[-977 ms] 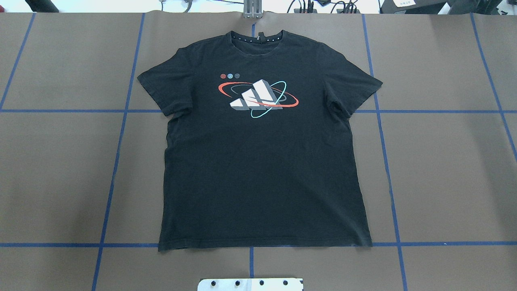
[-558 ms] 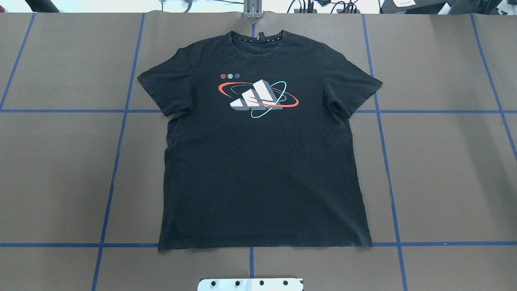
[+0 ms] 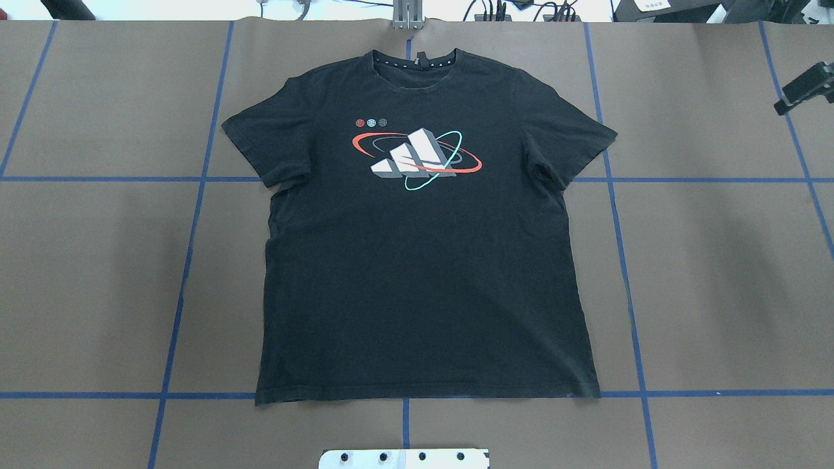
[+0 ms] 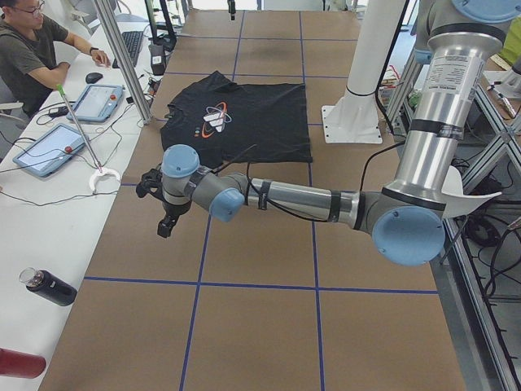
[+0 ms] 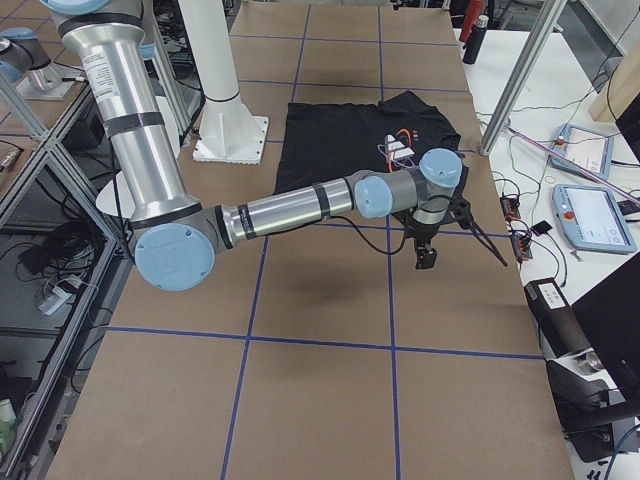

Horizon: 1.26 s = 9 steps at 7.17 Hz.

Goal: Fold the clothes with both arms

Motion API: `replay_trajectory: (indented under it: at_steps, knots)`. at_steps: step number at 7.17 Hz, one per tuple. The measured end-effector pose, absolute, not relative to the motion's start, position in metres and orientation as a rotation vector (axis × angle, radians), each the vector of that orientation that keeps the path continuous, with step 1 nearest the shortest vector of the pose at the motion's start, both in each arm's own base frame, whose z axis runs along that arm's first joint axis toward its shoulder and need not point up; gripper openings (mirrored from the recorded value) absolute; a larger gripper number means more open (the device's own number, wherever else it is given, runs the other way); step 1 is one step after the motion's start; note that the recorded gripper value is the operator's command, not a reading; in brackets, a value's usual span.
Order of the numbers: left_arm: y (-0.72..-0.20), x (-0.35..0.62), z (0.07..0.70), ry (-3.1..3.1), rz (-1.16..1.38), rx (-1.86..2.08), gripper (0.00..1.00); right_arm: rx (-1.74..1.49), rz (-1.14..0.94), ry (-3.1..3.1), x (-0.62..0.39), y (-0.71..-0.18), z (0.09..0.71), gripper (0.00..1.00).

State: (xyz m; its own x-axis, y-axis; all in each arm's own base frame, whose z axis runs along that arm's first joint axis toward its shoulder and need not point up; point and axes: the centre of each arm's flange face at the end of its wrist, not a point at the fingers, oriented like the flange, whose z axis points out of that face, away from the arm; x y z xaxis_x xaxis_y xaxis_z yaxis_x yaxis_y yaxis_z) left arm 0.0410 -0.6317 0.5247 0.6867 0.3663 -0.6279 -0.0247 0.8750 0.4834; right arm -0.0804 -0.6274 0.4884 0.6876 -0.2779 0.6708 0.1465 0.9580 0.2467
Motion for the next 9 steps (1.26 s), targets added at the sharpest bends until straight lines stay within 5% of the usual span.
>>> replay_trajectory:
  at_steps: [4, 9]
  knots:
    - [-0.669, 0.165, 0.508, 0.862, 0.132, 0.563, 1.0, 0.332, -0.168, -0.888, -0.167, -0.672, 0.495, 0.99]
    - [-0.691, 0.227, 0.489, 0.949, -0.025, 0.599, 1.0, 0.503, -0.113, -0.873, -0.315, -0.665, 0.486, 0.92]
